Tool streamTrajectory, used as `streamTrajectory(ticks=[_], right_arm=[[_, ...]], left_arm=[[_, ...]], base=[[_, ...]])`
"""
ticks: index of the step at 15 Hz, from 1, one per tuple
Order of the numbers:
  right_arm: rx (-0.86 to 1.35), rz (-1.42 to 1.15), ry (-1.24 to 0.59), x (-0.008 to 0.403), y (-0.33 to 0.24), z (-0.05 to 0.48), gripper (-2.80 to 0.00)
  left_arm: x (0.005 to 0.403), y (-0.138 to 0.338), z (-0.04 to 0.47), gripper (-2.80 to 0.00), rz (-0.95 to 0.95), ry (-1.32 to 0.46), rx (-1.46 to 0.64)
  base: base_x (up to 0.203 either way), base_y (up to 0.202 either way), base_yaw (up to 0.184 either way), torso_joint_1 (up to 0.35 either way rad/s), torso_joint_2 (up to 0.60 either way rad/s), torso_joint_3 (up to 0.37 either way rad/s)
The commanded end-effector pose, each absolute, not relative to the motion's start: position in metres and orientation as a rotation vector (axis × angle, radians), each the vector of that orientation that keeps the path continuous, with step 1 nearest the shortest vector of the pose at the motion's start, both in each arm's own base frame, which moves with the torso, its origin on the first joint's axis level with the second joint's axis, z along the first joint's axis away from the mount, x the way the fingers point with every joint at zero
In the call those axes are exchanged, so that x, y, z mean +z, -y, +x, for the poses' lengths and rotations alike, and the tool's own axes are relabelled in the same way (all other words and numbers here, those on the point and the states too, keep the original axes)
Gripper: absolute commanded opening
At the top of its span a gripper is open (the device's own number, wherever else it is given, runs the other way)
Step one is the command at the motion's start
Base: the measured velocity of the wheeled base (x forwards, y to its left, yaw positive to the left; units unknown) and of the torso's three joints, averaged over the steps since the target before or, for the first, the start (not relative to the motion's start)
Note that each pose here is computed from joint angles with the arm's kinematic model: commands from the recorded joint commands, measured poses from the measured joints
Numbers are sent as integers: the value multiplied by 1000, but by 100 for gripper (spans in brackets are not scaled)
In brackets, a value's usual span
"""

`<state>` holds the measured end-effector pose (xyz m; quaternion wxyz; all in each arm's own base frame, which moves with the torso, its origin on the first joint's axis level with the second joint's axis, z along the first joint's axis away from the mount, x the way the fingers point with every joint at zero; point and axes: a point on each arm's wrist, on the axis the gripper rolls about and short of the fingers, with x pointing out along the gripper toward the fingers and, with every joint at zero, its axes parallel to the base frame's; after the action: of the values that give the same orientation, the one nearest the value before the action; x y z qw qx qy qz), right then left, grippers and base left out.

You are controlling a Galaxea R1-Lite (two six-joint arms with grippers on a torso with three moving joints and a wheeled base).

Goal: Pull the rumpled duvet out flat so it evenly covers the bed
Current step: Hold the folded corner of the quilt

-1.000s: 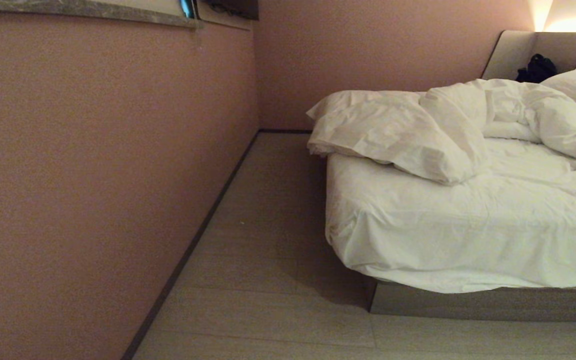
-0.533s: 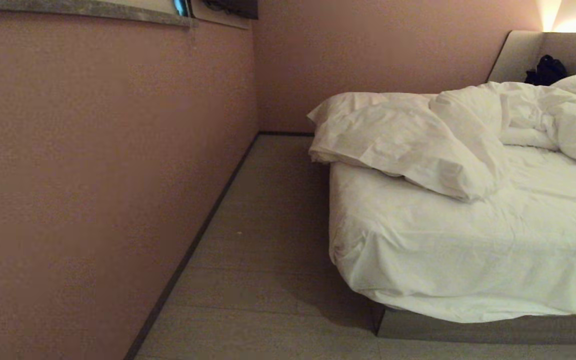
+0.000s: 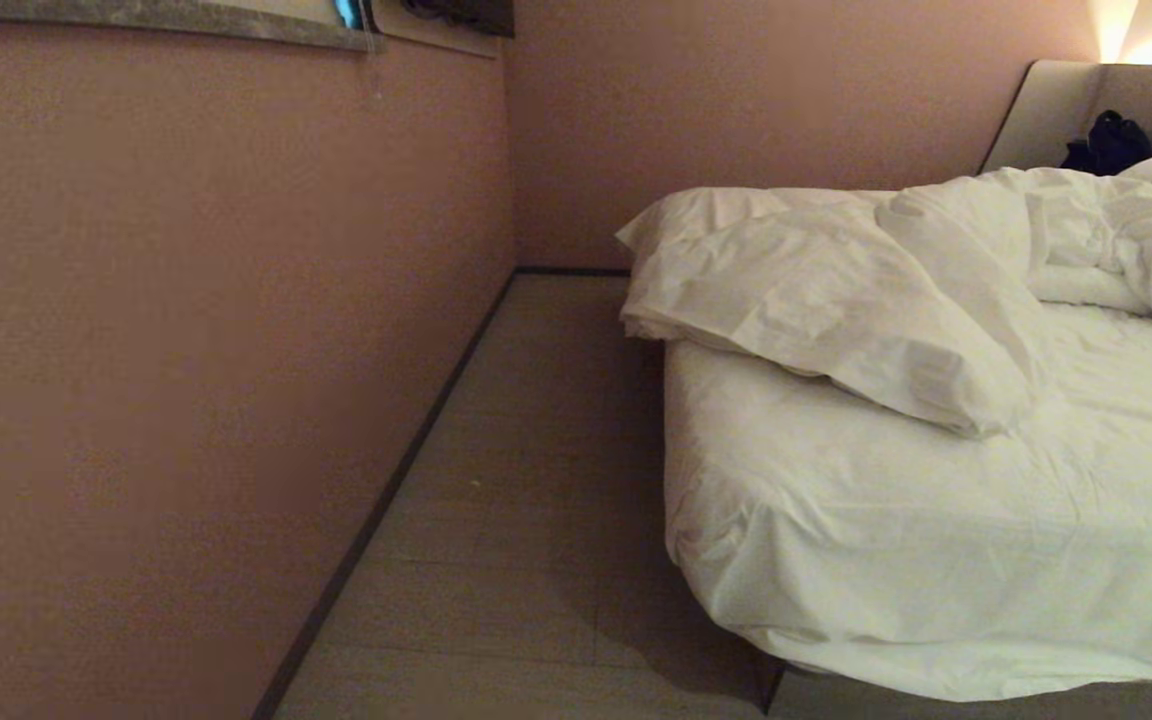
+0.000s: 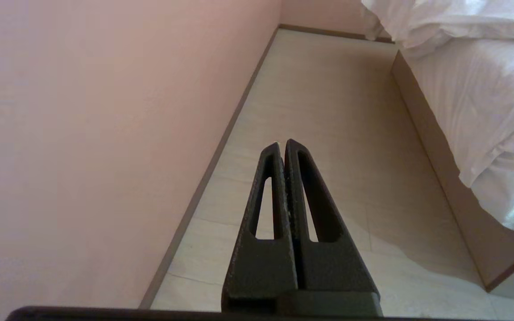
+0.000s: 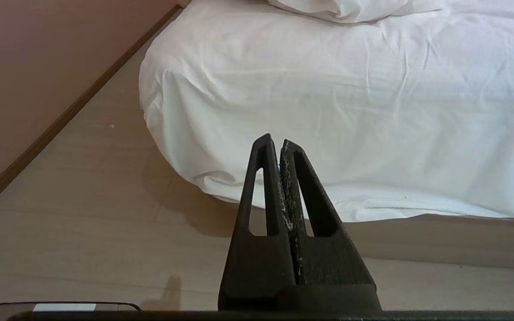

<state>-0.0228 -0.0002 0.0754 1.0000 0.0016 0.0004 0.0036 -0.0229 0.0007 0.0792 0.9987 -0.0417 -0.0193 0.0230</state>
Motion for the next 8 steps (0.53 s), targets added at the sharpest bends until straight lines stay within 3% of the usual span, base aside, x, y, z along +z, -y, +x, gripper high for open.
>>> streamTrajectory(ticks=[1,6,8], right_arm=[[6,3,0,75,0,-23,-280],[8,3,0,75,0,-23,-280],[8,3,0,75,0,-23,-280]], left_arm=[[79,-1,-23,-280,-77,37,48],[79,-1,-23,-280,-76,39,48],[79,-1,-23,-280,-76,39,48]], base=[[0,0,0,0,0,0],[0,0,0,0,0,0],[133,0,-2,-5,4,7]])
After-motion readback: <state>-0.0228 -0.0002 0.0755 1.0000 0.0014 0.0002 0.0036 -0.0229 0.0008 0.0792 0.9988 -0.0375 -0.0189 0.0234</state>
